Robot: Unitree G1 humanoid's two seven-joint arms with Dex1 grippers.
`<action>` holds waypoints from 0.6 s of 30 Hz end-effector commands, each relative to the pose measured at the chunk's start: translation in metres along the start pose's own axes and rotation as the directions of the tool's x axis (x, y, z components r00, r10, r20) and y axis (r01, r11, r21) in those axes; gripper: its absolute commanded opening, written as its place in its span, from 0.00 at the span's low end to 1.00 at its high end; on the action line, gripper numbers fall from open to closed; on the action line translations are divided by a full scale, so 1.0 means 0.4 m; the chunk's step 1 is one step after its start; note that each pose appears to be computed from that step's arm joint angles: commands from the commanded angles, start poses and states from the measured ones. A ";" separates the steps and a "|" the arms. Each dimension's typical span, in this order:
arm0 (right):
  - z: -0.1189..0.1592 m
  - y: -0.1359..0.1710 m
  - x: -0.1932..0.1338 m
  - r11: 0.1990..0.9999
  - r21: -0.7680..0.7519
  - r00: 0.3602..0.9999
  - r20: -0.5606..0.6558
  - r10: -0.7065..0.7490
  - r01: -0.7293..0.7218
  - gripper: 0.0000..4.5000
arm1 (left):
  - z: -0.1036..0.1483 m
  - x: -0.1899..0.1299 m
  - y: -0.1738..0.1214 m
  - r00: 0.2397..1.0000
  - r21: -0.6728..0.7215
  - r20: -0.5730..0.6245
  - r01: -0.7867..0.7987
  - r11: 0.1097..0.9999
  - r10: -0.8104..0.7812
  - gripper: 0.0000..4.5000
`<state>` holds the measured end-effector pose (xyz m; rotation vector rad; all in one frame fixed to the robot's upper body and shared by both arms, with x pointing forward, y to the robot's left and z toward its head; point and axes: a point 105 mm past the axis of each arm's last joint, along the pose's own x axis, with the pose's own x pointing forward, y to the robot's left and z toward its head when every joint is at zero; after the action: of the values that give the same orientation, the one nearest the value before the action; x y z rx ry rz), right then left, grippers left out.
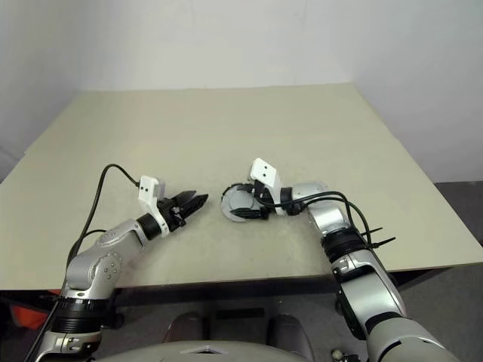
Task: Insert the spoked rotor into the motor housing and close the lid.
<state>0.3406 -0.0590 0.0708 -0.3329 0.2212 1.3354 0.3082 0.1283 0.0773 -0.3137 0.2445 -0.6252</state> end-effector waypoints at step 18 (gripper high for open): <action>0.075 -0.044 0.008 0.998 0.012 0.994 0.083 -0.066 0.065 0.70 | 0.014 -0.003 0.006 0.999 0.025 0.019 -0.027 0.999 0.027 0.61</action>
<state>0.3508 -0.0545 0.0812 -0.2419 0.2228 1.2849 0.3088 0.1299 0.0737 -0.3015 0.2546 -0.6009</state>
